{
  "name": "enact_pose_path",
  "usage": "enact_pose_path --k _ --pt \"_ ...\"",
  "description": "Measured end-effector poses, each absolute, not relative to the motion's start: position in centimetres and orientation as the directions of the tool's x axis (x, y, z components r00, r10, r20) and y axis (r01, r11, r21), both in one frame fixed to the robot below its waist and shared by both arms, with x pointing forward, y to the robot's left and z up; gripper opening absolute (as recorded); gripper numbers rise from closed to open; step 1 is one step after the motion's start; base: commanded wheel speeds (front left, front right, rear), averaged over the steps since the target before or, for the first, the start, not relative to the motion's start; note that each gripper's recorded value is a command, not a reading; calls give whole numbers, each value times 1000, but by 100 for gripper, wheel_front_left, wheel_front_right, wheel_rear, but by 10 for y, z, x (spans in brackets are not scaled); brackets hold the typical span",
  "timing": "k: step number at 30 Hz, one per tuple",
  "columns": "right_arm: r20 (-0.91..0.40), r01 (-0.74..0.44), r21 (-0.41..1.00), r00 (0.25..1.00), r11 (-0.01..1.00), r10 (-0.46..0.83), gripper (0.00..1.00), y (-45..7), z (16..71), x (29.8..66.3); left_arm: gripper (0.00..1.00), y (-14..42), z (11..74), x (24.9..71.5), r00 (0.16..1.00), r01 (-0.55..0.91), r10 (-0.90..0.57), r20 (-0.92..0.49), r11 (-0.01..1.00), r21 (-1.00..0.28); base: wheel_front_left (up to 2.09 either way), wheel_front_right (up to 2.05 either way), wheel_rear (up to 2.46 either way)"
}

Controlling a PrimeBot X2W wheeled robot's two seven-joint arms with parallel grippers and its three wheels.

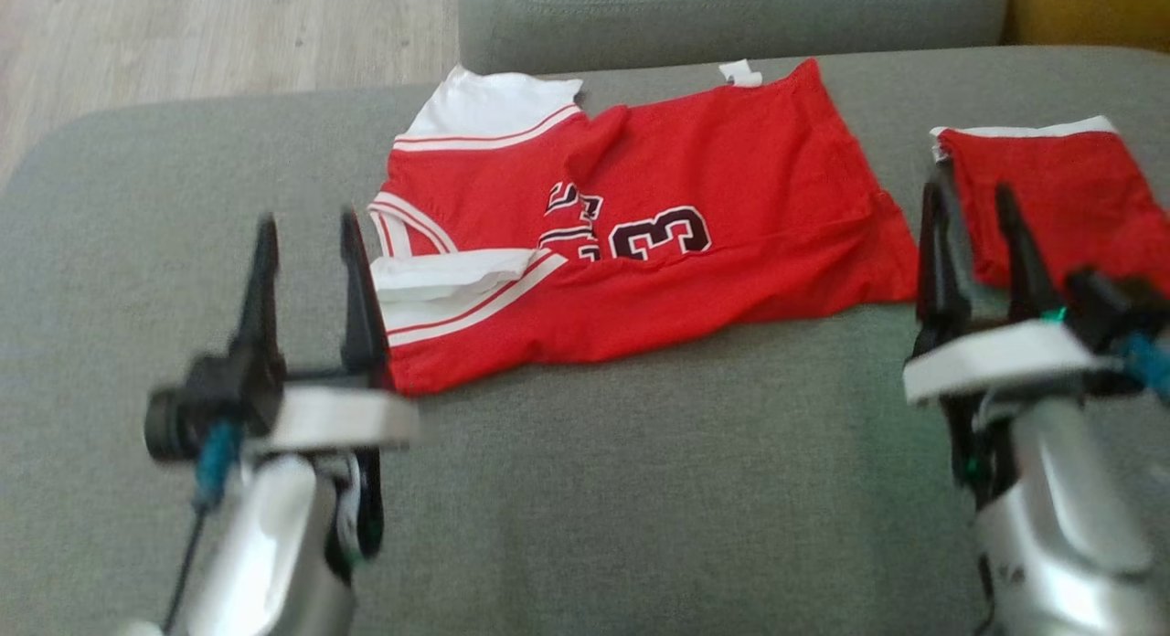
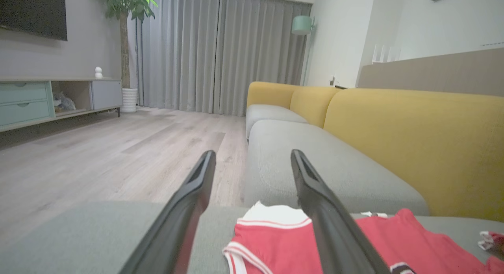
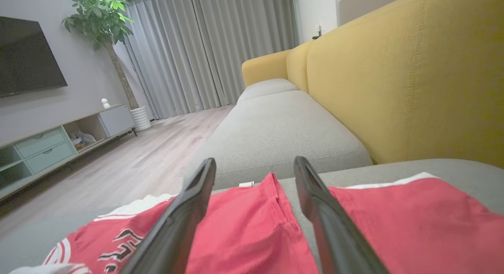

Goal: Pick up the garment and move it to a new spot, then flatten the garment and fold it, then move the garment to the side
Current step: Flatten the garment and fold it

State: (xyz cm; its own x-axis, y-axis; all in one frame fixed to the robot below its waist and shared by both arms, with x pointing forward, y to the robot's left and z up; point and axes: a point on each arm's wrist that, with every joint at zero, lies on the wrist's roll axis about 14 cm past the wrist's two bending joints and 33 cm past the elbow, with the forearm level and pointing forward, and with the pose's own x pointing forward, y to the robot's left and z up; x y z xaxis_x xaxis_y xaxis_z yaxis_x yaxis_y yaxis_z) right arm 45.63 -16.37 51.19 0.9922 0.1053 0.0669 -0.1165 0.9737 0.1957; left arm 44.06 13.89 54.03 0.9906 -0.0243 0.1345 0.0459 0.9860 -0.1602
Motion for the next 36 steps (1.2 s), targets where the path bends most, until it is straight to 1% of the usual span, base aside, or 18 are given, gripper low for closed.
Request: enact_pose_path --k 1,5,9,10,13,18,20,24,27,35,36 --pt "67 -116 196 992 974 105 100 -164 512 456 100 139 540 441 991 46 -24 134 986 -160 0 0 0" --pt "29 -76 187 997 979 71 100 -171 494 427 100 136 513 416 998 32 -21 63 984 -177 0 0 0" --pt "-5 -42 199 999 979 44 100 -180 481 409 100 133 505 409 999 32 -25 42 982 -185 0 0 0" --pt "17 -55 216 998 975 53 100 -176 487 411 100 130 495 411 999 42 -39 18 984 -176 0 0 0" --pt "28 -65 220 998 973 60 100 -173 490 414 100 127 468 412 996 44 -56 -74 986 -161 0 0 0" --pt "22 -72 231 997 970 69 100 -170 486 420 100 123 427 419 970 54 -82 -231 991 -124 0 0 0" --pt "17 -67 240 998 968 65 100 -171 484 421 100 122 416 423 958 55 -84 -273 992 -114 0 0 0" --pt "-4 -49 247 999 968 52 100 -176 476 420 100 121 387 421 916 51 -85 -393 994 -94 0 0 0" --pt "-13 -39 253 999 967 44 100 -178 473 420 100 127 365 414 876 20 -47 -481 998 -62 0 0 0" --pt "-7 -32 269 999 963 35 100 -181 474 424 100 126 358 424 840 25 -43 -540 999 -40 0 0 0" --pt "-7 -32 269 999 963 35 100 -181 474 424 41 126 358 424 837 27 -44 -545 999 -40 0 0 0"
